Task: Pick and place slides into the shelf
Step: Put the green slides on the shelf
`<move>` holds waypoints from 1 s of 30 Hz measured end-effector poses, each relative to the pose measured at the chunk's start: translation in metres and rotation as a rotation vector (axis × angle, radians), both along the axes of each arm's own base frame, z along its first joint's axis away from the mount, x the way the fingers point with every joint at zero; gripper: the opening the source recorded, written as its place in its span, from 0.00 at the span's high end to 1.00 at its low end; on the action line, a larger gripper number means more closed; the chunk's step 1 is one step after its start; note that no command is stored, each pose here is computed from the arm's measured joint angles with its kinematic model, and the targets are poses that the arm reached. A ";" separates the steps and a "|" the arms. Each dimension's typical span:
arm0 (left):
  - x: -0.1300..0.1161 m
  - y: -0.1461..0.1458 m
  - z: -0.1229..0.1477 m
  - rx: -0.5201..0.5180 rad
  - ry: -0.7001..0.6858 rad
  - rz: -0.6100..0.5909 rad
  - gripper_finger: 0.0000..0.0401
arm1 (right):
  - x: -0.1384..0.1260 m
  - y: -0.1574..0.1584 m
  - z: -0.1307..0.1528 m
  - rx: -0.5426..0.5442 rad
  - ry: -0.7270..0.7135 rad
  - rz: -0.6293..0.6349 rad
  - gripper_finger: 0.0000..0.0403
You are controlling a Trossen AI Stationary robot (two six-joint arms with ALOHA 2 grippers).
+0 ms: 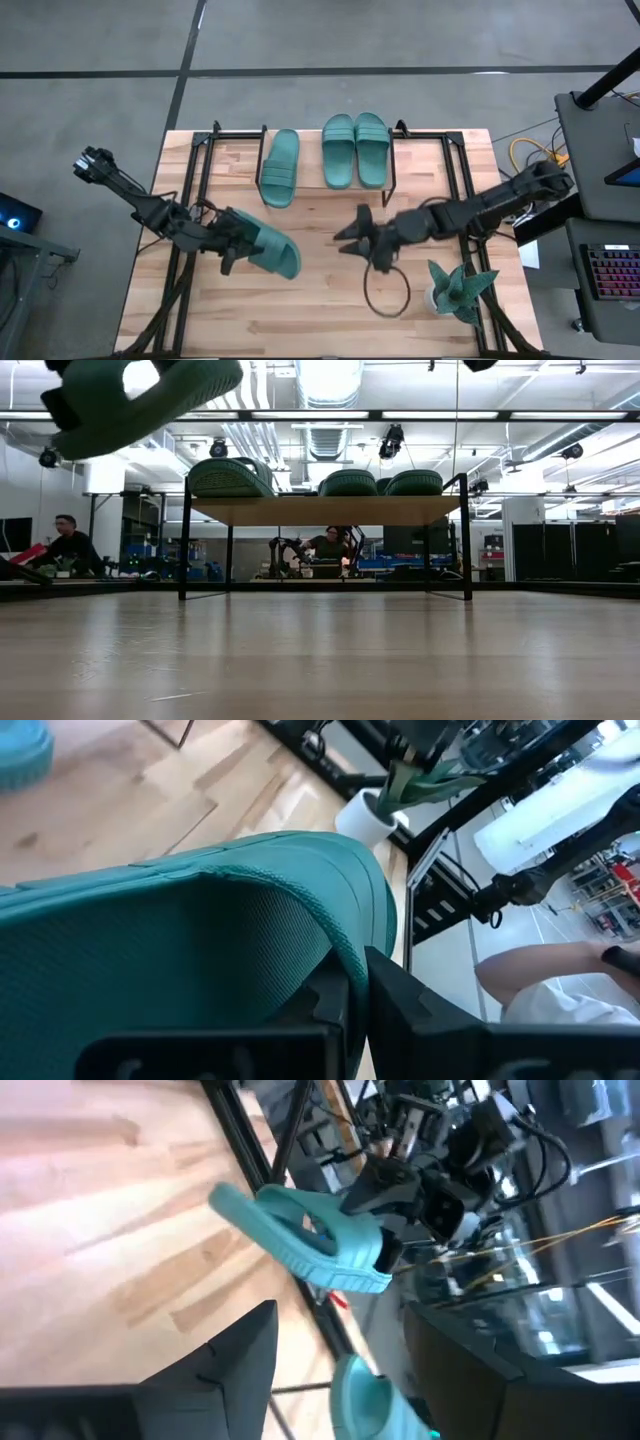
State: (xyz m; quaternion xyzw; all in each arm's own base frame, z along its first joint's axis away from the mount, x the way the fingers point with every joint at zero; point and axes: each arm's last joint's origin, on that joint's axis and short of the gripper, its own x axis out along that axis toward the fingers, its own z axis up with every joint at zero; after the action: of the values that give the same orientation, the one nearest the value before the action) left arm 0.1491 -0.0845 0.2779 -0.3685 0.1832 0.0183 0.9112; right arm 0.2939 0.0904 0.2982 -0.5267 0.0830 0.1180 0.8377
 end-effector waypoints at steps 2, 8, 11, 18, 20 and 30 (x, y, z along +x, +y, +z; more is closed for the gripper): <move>0.001 -0.001 0.004 0.023 -0.017 -0.005 1.00 | -0.001 0.014 -0.002 -0.047 -0.021 -0.003 0.50; 0.014 -0.011 0.011 0.075 -0.102 -0.089 1.00 | 0.004 0.047 -0.016 -0.177 -0.042 0.069 0.52; 0.018 -0.014 0.008 0.084 -0.090 -0.107 1.00 | 0.013 0.063 -0.025 -0.299 -0.054 0.041 0.51; 0.024 -0.018 0.002 0.100 -0.062 -0.110 1.00 | 0.047 0.089 -0.045 -0.471 -0.033 0.010 0.51; 0.024 -0.018 0.003 0.098 -0.065 -0.111 1.00 | 0.056 0.093 -0.045 -0.488 -0.031 -0.052 0.51; 0.021 -0.016 0.007 0.086 -0.083 -0.113 1.00 | 0.079 0.103 -0.050 -0.594 0.109 -0.103 0.52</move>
State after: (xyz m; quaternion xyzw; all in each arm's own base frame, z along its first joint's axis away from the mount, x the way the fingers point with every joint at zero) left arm 0.1703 -0.1008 0.2846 -0.3184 0.1650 -0.0403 0.9326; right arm 0.3730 0.1938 0.2482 -0.7367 0.1851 0.0739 0.6462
